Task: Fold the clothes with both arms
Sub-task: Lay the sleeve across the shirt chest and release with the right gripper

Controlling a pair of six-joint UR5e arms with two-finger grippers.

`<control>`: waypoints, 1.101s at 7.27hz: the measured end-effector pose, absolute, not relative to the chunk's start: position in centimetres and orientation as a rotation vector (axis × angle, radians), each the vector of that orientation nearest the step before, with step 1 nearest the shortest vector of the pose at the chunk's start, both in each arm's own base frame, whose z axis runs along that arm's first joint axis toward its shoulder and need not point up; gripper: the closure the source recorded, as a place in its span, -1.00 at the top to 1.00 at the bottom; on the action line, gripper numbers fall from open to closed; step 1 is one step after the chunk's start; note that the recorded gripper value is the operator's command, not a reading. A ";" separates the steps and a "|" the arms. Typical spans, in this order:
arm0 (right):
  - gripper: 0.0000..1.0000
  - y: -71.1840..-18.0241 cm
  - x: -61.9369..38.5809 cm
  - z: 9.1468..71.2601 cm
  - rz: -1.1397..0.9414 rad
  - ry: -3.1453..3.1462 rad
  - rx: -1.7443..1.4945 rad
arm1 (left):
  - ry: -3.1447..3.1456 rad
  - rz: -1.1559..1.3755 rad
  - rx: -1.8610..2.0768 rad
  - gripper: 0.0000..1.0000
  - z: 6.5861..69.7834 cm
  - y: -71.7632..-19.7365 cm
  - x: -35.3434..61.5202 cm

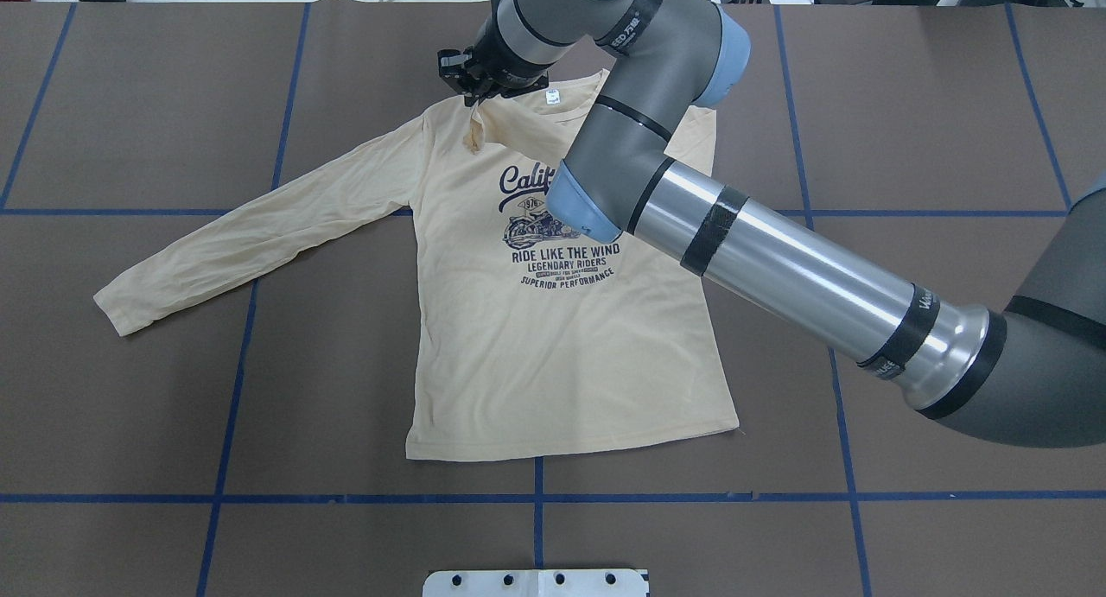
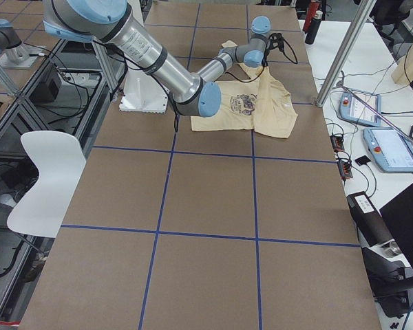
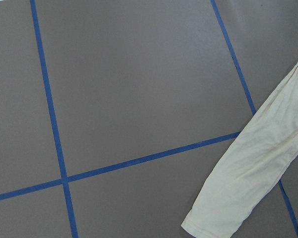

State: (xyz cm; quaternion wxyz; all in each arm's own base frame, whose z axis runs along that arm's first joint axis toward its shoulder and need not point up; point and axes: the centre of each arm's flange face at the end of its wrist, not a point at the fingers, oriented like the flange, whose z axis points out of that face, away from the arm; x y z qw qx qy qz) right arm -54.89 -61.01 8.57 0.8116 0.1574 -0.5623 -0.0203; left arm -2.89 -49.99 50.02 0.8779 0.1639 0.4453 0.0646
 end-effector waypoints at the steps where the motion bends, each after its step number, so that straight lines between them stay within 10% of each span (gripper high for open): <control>1: 0.12 -60.7 -55.2 8.4 -0.048 -1.204 0.335 | 0.929 0.134 0.341 1.00 50.0 -50.0 -2.9; 2: 0.99 -60.6 -55.4 8.0 -0.050 -1.207 0.339 | 0.929 0.133 0.341 1.00 50.0 -50.0 -2.9; 8: 1.00 -60.3 -55.9 7.1 0.020 -1.202 0.339 | 0.935 0.105 0.336 1.00 49.4 -50.1 -2.8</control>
